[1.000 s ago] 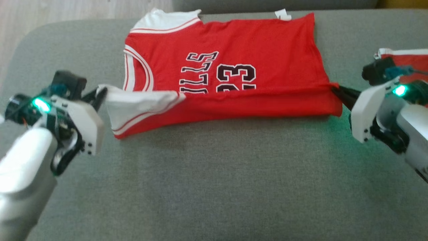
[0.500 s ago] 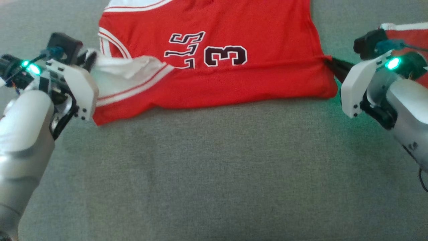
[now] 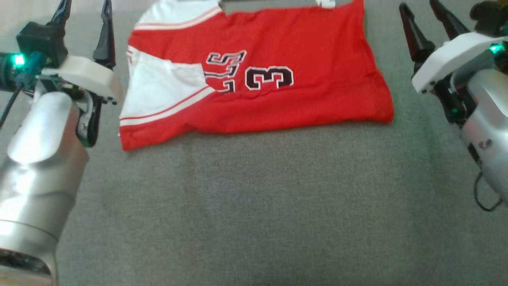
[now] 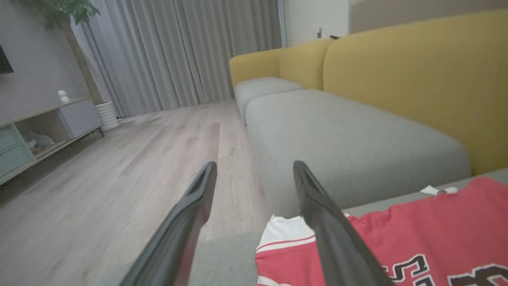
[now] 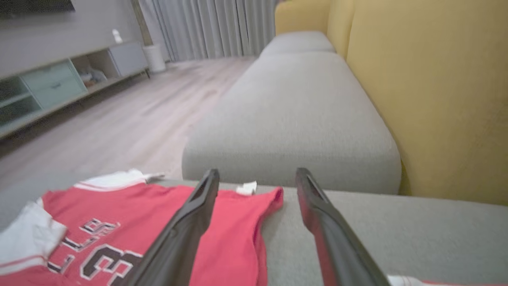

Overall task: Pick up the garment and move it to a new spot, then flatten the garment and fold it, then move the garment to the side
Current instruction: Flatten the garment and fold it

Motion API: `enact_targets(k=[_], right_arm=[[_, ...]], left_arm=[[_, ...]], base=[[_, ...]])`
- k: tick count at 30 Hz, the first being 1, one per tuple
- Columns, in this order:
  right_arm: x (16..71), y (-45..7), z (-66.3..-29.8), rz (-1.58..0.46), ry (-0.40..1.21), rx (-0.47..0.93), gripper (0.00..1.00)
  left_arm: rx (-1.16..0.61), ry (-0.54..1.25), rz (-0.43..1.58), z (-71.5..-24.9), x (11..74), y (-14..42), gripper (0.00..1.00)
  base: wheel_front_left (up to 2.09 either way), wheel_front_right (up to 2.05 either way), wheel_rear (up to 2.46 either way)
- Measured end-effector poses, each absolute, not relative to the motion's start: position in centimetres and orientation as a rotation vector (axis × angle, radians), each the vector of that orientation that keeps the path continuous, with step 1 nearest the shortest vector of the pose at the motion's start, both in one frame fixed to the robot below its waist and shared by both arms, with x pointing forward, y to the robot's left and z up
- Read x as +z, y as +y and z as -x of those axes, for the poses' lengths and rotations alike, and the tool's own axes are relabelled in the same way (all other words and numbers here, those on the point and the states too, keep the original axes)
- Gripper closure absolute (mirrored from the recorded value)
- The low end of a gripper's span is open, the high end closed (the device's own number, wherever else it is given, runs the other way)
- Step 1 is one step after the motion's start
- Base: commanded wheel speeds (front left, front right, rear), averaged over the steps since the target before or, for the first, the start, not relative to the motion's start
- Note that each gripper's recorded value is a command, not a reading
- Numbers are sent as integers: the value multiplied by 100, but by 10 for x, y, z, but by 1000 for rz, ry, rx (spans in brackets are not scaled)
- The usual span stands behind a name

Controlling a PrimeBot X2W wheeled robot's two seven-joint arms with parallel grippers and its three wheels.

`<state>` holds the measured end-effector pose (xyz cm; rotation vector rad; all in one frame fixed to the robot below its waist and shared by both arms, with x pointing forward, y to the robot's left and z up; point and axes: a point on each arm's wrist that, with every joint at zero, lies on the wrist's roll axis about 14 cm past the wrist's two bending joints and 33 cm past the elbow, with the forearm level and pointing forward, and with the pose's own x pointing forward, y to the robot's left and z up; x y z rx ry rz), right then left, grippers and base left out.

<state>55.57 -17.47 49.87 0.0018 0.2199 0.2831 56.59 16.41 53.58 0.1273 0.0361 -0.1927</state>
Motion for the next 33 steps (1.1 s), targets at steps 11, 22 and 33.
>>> enact_targets(k=[11,22,33], right_arm=[[613,-163,-540,-224,-135,231,0],[504,-153,-432,-278,-24,114,0],[478,-145,-405,-252,28,135,0]], left_arm=[[-132,-123,42,-494,569,155,0],[-17,-7,149,-406,503,168,0],[-2,54,190,-391,475,164,0]], base=[[0,0,0],[0,0,0],[0,0,0]])
